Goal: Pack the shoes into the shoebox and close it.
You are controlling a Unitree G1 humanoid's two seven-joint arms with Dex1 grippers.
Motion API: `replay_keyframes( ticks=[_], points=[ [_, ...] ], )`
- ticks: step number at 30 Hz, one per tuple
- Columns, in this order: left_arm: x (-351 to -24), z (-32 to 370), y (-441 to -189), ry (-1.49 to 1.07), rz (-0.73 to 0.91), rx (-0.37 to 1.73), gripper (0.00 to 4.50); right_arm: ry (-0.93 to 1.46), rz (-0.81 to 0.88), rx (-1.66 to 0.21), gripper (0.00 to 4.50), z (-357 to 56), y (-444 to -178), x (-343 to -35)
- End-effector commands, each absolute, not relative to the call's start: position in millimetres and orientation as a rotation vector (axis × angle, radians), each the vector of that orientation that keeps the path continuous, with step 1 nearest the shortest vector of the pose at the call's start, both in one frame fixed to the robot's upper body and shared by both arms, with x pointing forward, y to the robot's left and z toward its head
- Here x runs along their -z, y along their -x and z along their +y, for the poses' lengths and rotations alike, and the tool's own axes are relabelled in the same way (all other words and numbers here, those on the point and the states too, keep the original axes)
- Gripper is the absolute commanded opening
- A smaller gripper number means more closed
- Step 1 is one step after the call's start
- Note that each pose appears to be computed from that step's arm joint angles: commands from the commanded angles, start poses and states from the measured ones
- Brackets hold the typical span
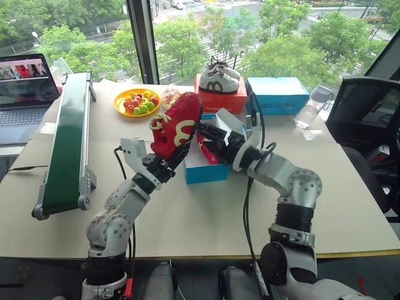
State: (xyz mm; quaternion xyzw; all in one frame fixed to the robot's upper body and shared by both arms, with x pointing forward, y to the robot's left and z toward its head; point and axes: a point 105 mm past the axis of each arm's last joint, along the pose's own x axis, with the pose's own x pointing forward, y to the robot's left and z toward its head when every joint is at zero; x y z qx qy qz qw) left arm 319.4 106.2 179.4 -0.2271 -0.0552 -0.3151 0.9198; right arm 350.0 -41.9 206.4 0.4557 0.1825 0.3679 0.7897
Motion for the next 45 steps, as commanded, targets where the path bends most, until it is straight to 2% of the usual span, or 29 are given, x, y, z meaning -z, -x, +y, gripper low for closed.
replay_keyframes(
  ticks=[1, 9, 15, 21, 27, 30, 36, 41, 43, 44, 45],
  points=[
    [-184, 111, -316, 0.462, -0.129, 0.656, 2.6, -1.025, 0.259, -0.804, 4.5, -55, -351, -233],
    [-182, 122, -316, 0.419, -0.116, 0.636, 2.6, -1.02, 0.271, -0.795, 4.5, -57, -351, -228],
    [-190, 106, -312, 0.425, -0.134, 0.692, 2.6, -0.987, 0.293, -0.791, 4.5, -56, -351, -222],
    [-186, 81, -305, 0.419, -0.103, 0.781, 2.6, -0.963, 0.299, -0.818, 4.5, -48, -349, -225],
    [-187, 76, -305, 0.418, -0.106, 0.792, 2.6, -0.965, 0.302, -0.81, 4.5, -47, -351, -224],
    [-188, 83, -309, 0.408, -0.115, 0.764, 2.57, -0.97, 0.302, -0.795, 3.82, -50, -352, -222],
    [-186, 86, -313, 0.35, -0.114, 0.742, 2.57, -0.959, 0.306, -0.792, 1.77, -48, -352, -221],
    [-181, 81, -313, 0.248, -0.112, 0.733, 2.57, -0.965, 0.311, -0.79, 1.77, -48, -352, -221],
    [-180, 80, -312, 0.232, -0.12, 0.739, 3.52, -0.97, 0.309, -0.784, 1.75, -48, -354, -221],
    [-179, 79, -312, 0.208, -0.115, 0.736, 3.68, -0.978, 0.306, -0.778, 1.75, -49, -355, -222],
    [-176, 77, -311, 0.179, -0.108, 0.742, 4.13, -0.988, 0.298, -0.765, 1.75, -51, -357, -223]
  ],
)
